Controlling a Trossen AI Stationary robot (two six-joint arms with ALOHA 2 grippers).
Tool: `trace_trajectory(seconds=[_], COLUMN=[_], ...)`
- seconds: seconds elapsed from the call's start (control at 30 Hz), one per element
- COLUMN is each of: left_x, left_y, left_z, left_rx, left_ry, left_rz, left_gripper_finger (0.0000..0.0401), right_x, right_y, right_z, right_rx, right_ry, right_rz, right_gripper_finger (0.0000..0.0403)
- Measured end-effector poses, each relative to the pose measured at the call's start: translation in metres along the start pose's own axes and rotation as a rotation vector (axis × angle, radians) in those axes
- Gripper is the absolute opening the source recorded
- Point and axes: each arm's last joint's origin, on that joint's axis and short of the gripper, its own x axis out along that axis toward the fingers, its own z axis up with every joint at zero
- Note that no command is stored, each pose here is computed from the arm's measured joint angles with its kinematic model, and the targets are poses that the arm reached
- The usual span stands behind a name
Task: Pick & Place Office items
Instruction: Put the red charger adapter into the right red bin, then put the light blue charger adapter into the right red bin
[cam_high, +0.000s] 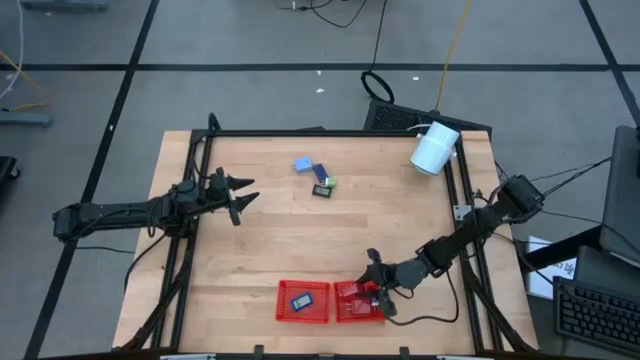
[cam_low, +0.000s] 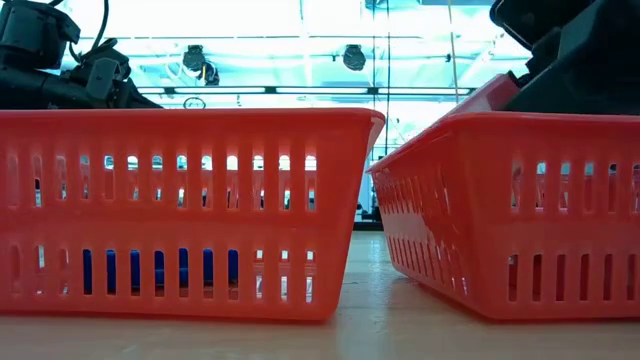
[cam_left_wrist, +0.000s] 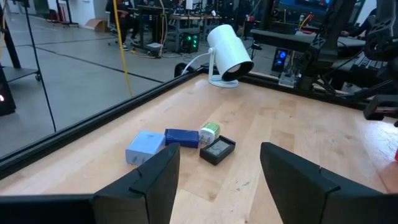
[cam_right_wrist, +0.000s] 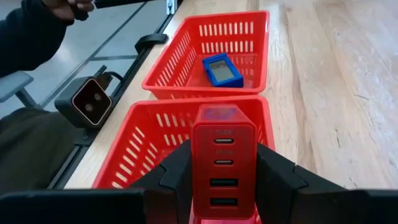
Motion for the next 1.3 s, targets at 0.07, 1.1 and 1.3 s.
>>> trace_trajectory(seconds=[0.07, 1.1, 1.3], left_x=[0.0000, 0.0000, 0.0000], left_y=[0.0000, 0.0000, 0.0000], left_z=[0.0000, 0.0000, 0.0000], left_rx=[0.000, -0.001, -0.001], left_ry=[0.000, 0.000, 0.000], left_rz=[0.000, 0.000, 0.000], left_gripper_finger=[0.0227, 0.0172, 0.0164], right_x=[0.0000, -0.0003, -0.0029], right_y=[0.0001, 0.0040, 0.0056], right_z=[0.0004, 0.0035, 0.0089], right_rx=[0.001, 0.035, 0.047], right_ry=[-0.004, -0.009, -0.037], right_rz=[0.001, 0.106, 0.131], right_gripper_finger=[0.0117, 0.0153, 0.0151])
